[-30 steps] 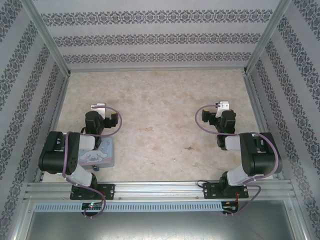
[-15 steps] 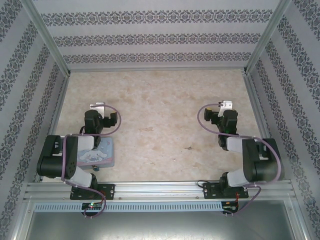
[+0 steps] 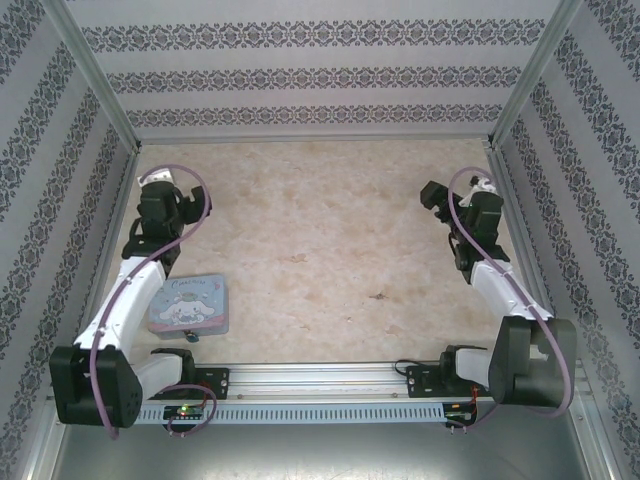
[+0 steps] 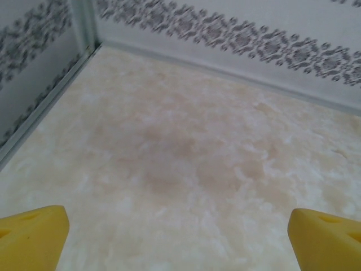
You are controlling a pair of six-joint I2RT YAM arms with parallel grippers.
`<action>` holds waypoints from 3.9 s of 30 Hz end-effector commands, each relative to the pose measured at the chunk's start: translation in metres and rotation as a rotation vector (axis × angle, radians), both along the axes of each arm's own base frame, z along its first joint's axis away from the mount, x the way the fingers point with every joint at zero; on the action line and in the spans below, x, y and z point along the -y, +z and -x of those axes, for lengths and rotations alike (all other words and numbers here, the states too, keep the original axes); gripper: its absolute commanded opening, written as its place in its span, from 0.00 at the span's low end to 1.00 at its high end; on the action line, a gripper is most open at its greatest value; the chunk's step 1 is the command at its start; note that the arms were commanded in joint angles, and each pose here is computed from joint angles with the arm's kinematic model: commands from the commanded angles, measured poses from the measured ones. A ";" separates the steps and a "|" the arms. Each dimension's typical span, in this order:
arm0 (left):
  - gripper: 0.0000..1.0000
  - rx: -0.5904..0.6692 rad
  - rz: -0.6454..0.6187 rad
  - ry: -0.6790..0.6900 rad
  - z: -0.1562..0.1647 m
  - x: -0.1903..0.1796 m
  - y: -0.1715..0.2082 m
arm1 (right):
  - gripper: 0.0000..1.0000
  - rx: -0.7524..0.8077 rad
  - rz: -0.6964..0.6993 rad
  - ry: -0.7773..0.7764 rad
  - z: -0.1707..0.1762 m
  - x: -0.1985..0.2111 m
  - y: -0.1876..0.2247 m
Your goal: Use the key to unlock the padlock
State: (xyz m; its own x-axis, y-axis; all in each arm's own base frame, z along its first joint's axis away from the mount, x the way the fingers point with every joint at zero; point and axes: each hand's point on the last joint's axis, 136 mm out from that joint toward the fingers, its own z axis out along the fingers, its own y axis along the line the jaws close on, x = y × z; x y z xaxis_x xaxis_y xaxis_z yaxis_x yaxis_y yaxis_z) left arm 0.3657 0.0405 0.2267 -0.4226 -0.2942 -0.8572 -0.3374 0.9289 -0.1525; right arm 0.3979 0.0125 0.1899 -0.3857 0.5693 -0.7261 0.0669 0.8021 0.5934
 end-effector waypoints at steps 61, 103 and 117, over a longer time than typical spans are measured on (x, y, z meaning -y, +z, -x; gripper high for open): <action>0.99 -0.327 0.353 -0.260 -0.004 0.275 -0.047 | 0.77 -0.440 -0.198 0.439 0.104 -0.155 -0.073; 0.99 -0.292 0.500 -0.391 0.042 0.247 -0.120 | 0.46 -0.496 -0.295 0.467 0.032 -0.225 -0.081; 0.99 -0.177 0.323 -0.328 0.049 0.201 -0.061 | 0.64 -0.595 -0.134 0.388 0.109 -0.144 -0.111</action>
